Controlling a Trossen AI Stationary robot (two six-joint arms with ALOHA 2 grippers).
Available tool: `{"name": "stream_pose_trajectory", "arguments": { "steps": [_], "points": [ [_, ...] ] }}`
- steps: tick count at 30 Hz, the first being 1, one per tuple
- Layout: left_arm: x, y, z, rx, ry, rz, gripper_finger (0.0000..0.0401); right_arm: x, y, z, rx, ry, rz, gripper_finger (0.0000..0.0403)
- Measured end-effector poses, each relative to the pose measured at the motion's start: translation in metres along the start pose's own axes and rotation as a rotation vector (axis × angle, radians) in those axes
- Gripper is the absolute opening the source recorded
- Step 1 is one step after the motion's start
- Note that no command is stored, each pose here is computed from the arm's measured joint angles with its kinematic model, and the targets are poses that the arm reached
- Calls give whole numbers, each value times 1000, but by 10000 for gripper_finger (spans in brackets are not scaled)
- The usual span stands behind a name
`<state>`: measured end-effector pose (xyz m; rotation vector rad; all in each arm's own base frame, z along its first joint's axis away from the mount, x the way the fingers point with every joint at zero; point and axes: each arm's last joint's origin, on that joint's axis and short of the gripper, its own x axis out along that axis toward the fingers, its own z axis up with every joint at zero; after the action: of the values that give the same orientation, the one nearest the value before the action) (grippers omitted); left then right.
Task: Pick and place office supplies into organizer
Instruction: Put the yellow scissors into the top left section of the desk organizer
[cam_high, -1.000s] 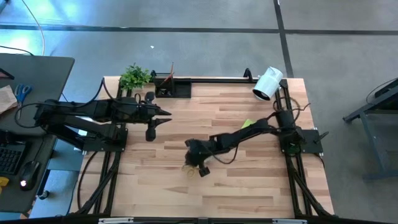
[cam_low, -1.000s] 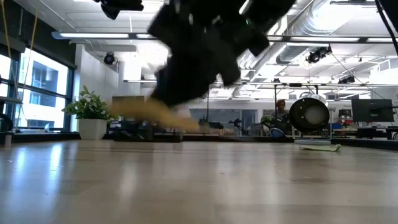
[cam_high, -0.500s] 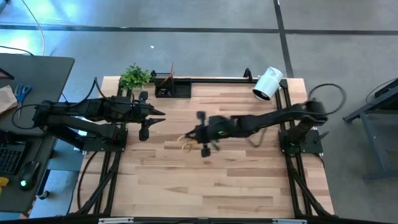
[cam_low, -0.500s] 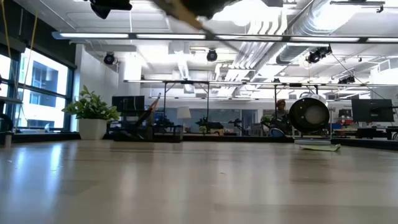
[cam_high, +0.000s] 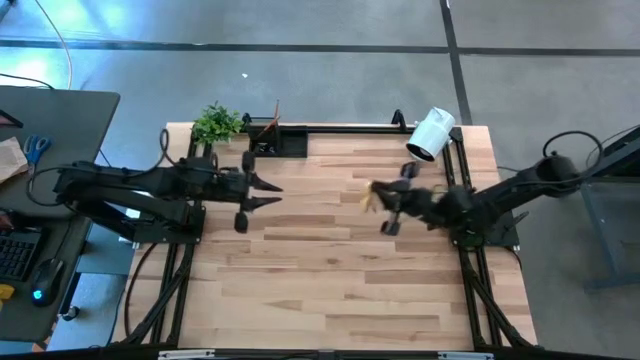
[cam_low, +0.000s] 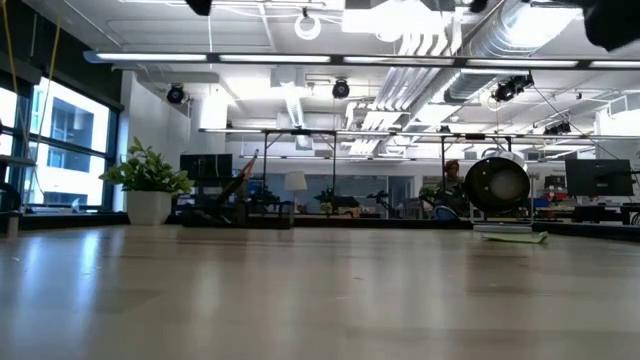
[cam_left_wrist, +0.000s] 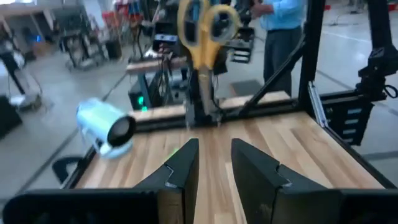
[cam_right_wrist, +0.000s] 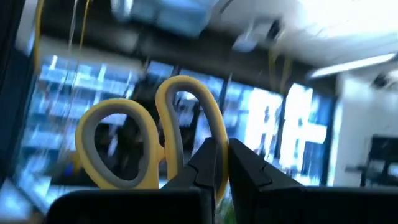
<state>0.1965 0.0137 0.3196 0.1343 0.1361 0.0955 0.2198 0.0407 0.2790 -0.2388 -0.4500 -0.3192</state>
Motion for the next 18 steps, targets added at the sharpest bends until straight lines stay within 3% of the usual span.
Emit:
{"name": "stream_pose_trajectory", "arguments": {
  "steps": [5,13,18],
  "points": [
    [31,-2,-10,32,-76,6,83,-21,-11,-4,29,-56,-60,9],
    [92,-9,-36,30,-173,13,83,-10,-5,-25,-52,99,-202,9],
    [107,-10,-46,28,-205,56,83,0,2,-32,-170,199,-317,9]
  ]
}}
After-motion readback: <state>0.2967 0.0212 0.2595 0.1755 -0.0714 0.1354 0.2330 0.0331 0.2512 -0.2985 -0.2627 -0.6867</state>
